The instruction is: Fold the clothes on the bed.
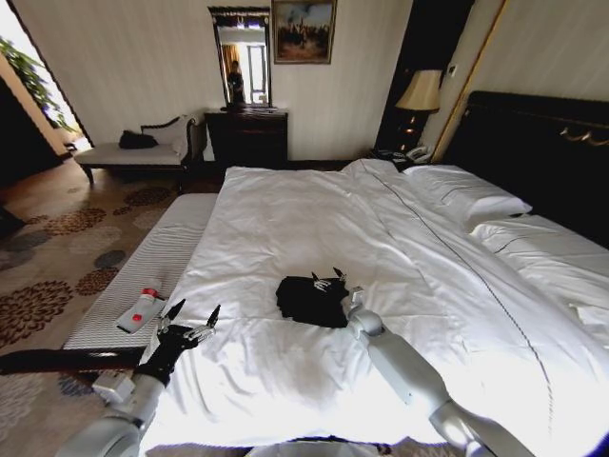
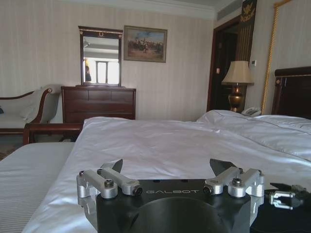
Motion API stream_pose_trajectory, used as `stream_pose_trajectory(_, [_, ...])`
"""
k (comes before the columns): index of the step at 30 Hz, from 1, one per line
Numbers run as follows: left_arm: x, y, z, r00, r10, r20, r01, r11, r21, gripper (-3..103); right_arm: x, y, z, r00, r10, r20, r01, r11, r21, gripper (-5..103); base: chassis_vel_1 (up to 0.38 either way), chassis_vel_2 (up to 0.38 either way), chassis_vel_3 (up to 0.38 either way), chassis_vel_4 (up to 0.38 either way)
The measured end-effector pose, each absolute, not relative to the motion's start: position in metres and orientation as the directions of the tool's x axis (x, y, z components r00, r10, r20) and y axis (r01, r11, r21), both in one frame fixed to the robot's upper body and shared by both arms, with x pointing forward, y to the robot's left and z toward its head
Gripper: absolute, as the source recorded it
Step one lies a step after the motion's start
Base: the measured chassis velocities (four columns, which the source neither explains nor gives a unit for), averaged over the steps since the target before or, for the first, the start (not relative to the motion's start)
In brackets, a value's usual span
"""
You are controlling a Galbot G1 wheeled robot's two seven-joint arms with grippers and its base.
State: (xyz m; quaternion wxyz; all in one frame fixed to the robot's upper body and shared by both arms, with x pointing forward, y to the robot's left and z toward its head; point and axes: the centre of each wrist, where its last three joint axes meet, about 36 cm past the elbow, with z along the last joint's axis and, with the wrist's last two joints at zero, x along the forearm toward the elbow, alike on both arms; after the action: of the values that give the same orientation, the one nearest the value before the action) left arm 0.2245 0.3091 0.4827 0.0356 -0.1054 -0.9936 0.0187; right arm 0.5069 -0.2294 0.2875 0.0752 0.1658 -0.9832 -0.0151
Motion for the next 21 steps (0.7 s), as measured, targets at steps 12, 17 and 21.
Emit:
stream_pose_trajectory(12, [0.224,0.309,0.483,-0.975,0.211,0.067,0.208,0.977,-0.045,100,0.505,-0.198,0.31,-0.929,-0.363,0.065,-0.358,0.93,0.08,100,0.0,0.0,0.0,0.0])
stream_pose_trajectory(17, [0.224,0.309,0.483,-0.975,0.211,0.067,0.208,0.977,-0.045,100,0.504,-0.191,0.296,-0.928,-0.36,0.096,-0.352,0.932,0.091,100,0.0,0.0,0.0,0.0])
stream_pose_trajectory(21, [0.224,0.309,0.483,-0.975,0.211,0.067,0.208,0.977,-0.045,100,0.494,-0.182,0.272,-0.918,-0.371,0.14,-0.361,0.928,0.091,100,0.0,0.0,0.0,0.0])
